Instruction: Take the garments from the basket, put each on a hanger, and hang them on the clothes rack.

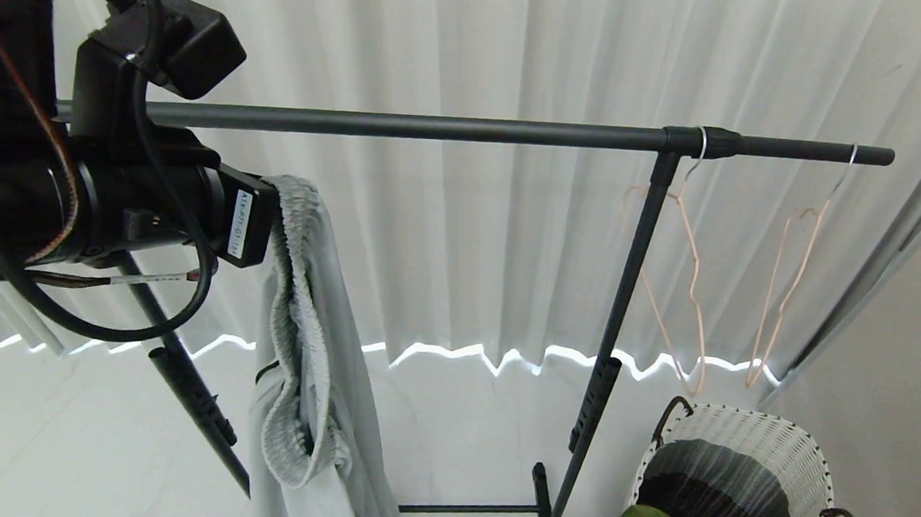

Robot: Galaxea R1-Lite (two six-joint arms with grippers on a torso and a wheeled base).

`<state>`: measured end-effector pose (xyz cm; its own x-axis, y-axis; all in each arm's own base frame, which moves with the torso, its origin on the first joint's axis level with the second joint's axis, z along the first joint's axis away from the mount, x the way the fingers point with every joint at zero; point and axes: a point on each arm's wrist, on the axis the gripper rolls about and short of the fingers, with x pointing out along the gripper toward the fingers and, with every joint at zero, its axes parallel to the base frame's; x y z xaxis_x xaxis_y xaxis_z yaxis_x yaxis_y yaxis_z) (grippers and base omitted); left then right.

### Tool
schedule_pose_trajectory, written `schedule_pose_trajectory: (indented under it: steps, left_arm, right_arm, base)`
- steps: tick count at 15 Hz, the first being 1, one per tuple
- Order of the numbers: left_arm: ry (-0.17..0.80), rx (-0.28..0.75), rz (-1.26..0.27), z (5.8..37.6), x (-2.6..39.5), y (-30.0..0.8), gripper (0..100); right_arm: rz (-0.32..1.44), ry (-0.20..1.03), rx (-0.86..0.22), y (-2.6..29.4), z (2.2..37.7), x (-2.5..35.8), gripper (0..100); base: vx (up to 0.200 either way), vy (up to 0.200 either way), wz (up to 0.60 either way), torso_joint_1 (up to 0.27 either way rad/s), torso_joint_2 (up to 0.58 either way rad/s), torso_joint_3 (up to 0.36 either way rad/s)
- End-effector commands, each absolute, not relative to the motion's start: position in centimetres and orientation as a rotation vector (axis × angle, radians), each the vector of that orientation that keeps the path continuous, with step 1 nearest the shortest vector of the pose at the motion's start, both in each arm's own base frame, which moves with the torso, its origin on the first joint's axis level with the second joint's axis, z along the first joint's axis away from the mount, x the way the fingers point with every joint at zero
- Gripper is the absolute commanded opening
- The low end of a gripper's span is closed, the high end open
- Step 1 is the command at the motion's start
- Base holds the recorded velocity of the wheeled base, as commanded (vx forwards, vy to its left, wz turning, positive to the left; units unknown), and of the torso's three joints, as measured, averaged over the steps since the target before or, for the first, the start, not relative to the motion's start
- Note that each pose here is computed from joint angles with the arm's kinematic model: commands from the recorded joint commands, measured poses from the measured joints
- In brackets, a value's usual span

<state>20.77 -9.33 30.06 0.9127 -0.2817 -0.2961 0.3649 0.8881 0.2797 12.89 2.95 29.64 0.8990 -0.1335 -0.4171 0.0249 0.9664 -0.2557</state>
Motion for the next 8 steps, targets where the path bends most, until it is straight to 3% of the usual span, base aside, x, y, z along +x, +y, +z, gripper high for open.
schedule_pose_trajectory:
  steps: [1, 8]
  left_arm:
    - [0.252, 0.337, -0.338, 30.1, 20.8, -9.3, 0]
    - [0.259, 0.339, -0.34, 29.6, 19.8, -8.8, 0]
  right_arm:
    - [-0.082, 0.456, -0.252, 3.0, 29.5, 13.1, 100]
    - [-0.073, 0.438, -0.226, 4.2, 25.9, 16.8, 100]
  base:
    - [0.0, 0.0, 0.0, 0.0, 0.0, 0.0]
    - [0.0, 0.0, 0.0, 0.0, 0.0, 0.0]
